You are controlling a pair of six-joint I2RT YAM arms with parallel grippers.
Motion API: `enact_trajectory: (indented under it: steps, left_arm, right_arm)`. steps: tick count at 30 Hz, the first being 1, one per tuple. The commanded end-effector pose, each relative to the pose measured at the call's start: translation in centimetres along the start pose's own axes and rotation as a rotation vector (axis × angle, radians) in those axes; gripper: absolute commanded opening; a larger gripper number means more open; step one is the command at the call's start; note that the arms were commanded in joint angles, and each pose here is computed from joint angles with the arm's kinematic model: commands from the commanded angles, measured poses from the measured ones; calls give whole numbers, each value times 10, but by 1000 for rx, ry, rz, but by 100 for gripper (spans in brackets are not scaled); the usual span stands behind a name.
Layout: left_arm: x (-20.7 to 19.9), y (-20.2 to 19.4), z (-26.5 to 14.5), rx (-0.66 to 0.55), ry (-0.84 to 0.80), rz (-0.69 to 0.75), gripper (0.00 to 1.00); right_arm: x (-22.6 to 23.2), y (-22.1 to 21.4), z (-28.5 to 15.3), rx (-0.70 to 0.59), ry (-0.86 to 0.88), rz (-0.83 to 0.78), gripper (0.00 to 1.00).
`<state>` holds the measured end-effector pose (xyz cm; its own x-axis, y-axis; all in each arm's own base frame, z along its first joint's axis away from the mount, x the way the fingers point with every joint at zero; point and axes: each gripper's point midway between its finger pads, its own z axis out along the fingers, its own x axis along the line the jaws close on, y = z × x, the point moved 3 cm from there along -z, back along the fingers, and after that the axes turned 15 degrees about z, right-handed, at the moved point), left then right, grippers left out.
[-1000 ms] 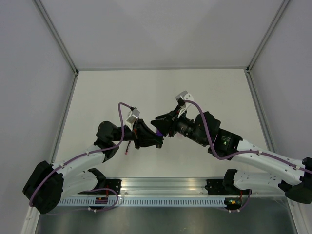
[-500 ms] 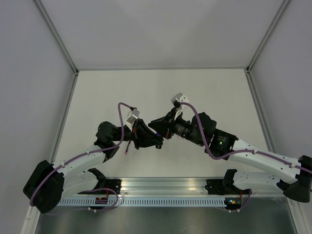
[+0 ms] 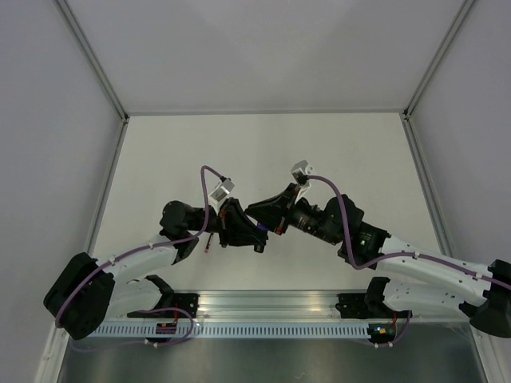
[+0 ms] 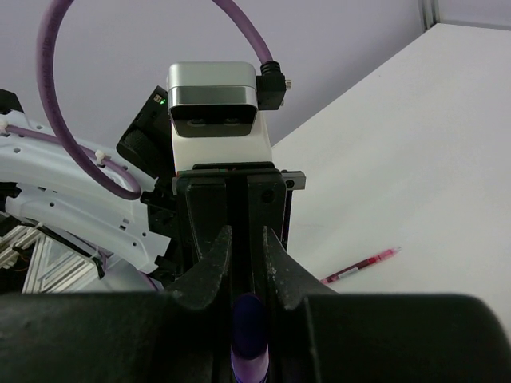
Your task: Insert the pens into the pen caps
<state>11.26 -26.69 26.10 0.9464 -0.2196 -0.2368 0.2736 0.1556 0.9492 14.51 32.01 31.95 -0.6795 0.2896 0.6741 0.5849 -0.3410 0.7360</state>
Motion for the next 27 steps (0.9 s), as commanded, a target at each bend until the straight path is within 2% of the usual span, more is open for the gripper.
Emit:
enact_trajectory:
  steps: [1,5,14,27]
  left_arm:
    - [-6,65,8,-203,24,225,2]
    - [5,69,8,-189,109,246,2]
    - [8,84,7,-217,154,277,2]
    - [30,94,-1,-258,245,244,2]
  right_arm:
    - [-34,-76,-18,285,-88,78,0]
    - [-43,-93,-23,337,-115,123,0]
    - [-39,-112,-27,373,-51,246,0]
    - [-57,-140,-39,438,-87,245,0]
